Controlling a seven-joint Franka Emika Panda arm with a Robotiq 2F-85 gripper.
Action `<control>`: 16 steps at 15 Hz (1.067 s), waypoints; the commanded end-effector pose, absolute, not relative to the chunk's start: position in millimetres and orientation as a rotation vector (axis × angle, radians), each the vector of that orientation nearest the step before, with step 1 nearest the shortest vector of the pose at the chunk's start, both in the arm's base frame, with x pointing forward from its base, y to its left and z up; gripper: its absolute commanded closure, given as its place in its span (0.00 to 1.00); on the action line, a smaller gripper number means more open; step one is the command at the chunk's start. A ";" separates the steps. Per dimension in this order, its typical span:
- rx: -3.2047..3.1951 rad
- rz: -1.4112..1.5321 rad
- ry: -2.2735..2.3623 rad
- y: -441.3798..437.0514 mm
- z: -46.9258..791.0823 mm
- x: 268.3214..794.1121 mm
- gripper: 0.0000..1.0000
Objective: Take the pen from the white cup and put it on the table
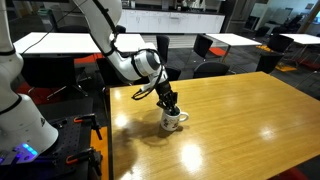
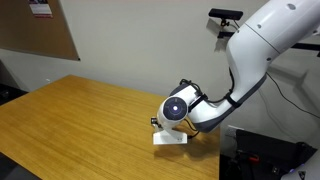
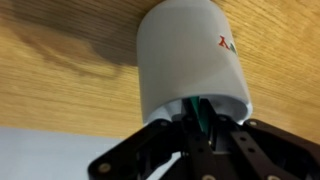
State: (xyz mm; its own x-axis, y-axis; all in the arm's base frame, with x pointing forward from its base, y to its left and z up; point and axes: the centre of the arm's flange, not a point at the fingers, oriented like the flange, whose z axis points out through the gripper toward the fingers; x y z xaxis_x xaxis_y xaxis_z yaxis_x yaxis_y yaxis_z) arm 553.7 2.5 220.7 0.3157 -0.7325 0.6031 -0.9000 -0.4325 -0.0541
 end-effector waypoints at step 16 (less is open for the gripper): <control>2.149 1.007 -1.344 38.4 306.5 527.2 0.97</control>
State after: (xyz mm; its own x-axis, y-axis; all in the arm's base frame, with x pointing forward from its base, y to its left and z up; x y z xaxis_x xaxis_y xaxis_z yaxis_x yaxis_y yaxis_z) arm 545.0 36.7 282.9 0.2896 -0.6275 0.7228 -0.8925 -0.4498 -0.0329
